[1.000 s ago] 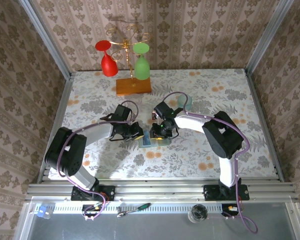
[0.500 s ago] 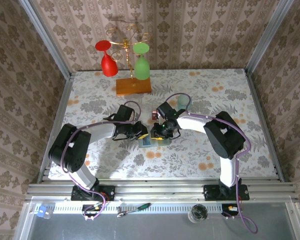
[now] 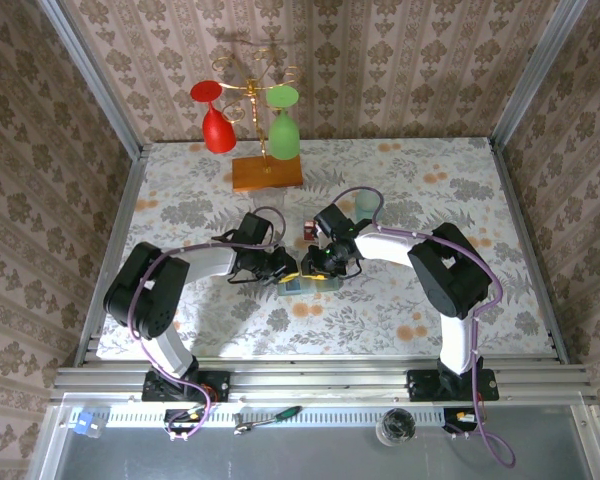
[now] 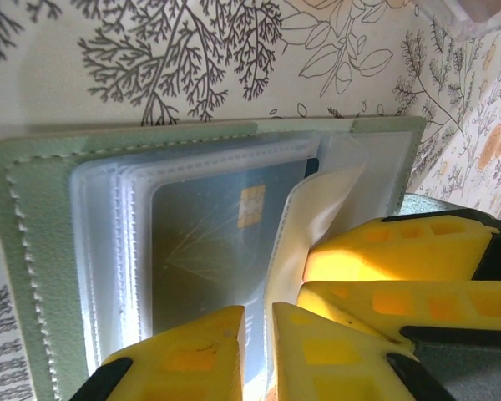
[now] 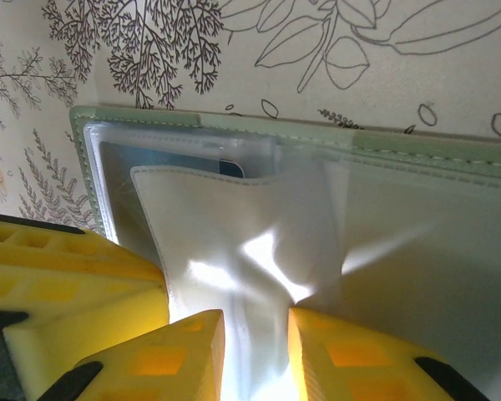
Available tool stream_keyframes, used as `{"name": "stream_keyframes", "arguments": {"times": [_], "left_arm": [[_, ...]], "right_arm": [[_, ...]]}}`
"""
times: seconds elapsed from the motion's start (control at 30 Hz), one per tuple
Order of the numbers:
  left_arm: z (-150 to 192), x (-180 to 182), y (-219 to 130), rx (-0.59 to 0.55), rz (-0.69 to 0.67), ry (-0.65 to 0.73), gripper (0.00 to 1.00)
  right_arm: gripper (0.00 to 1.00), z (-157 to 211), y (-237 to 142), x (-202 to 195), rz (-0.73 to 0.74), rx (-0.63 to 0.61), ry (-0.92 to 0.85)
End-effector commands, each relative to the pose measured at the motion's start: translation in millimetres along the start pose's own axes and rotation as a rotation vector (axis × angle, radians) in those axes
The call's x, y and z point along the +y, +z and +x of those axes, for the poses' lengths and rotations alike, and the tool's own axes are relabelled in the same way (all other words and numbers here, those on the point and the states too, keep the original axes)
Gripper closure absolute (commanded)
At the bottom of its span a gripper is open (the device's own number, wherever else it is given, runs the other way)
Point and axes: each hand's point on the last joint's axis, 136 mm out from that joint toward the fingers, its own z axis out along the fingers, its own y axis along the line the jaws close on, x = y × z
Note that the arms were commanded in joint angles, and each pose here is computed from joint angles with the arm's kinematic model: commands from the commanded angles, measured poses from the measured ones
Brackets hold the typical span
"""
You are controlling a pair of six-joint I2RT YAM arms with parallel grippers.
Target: Take the credit cards out of the card holder
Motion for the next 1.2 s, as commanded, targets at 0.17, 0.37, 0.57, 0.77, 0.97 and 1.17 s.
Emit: {"name": "stream_keyframes", "arguments": {"times": [0.17, 0.37, 0.57, 0.77, 0.97, 1.17], "left_arm": [[-3, -12, 4, 0.005, 0.05, -0.009, 0.86], [-4, -15, 3, -0.001, 0.061, -0.008, 0.89], [-5, -18, 2, -0.004, 0.069, -0.008, 0.89], [-5, -22, 1, -0.005, 0.073, -0.001, 0.88], [-6, -31, -1, -0.003, 0.08, 0.011, 0.86], [-8, -40, -1, -0.001, 0.083, 0.026, 0.83]], "right_arm": [[0.73, 3, -7, 1, -0.024, -0.003, 0.013], [0.74, 2, -10, 4, -0.039, -0.013, 0.011], [0.74, -1, -17, 8, -0.062, -0.038, 0.011], [0.74, -5, -26, 10, -0.071, -0.064, 0.011], [0.74, -10, -40, 11, -0.076, -0.102, 0.007], [0.75, -14, -52, 9, -0.078, -0.133, 0.006]]}}
